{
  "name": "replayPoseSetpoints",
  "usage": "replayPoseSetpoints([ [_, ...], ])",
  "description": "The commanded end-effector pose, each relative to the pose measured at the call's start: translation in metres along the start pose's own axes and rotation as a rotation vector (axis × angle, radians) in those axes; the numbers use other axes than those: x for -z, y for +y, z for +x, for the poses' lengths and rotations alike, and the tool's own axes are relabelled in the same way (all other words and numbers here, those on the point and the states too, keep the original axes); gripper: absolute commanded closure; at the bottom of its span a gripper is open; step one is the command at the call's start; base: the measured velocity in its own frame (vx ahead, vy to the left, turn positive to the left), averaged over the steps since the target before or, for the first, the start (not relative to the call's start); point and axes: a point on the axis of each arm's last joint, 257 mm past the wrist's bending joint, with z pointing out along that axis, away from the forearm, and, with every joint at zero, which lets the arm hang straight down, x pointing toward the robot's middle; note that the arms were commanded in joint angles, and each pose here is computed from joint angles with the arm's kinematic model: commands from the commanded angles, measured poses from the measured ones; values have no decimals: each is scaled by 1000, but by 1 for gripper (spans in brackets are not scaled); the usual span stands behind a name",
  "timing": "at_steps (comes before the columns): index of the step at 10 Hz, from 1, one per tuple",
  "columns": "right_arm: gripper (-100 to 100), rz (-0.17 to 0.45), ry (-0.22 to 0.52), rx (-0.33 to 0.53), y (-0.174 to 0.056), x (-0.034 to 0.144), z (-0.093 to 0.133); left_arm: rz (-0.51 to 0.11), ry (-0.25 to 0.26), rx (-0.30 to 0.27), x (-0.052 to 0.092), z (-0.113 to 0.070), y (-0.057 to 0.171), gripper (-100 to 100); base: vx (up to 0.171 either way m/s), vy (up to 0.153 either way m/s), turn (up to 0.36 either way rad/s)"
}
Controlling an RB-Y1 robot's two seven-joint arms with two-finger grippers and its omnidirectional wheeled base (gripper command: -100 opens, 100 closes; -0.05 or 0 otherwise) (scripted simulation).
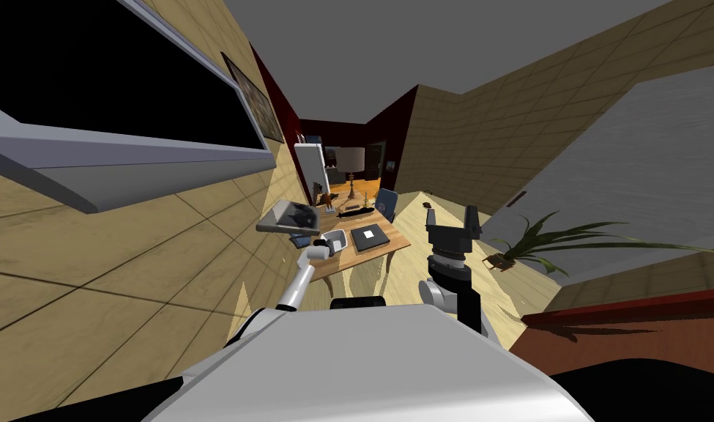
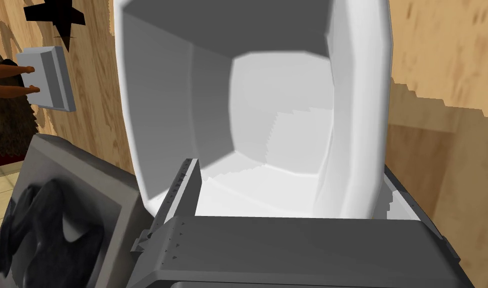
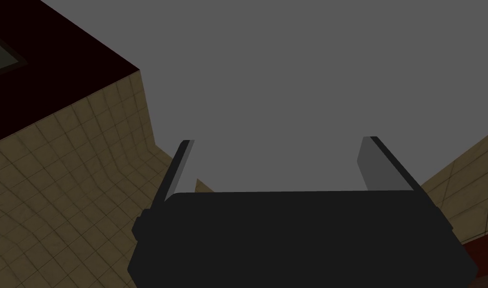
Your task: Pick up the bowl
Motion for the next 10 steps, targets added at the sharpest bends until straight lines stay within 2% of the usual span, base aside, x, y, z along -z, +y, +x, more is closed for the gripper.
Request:
replayPoseSetpoints([
  [1,0,0,0,0,0,0,0,-6,-6,4,-6,-4,1,-100,7,-10,-27],
  [2,0,0,0,0,0,0,0,-21,-13,6,-9,-7,8,-100,0,0,0],
  [3,0,0,0,0,0,0,0,13,-5,9,-11,-3,-14,-100,-9,12,34],
  [4,0,0,0,0,0,0,0,-14,-17,12,-15,-9,-1,-100,-7,9,26],
  [5,0,0,0,0,0,0,0,-19,-19,13,-16,-10,1,-100,0,0,0],
  [10,0,0,0,0,0,0,0,-19,-19,13,-16,-10,1,-100,2,-3,-9],
])
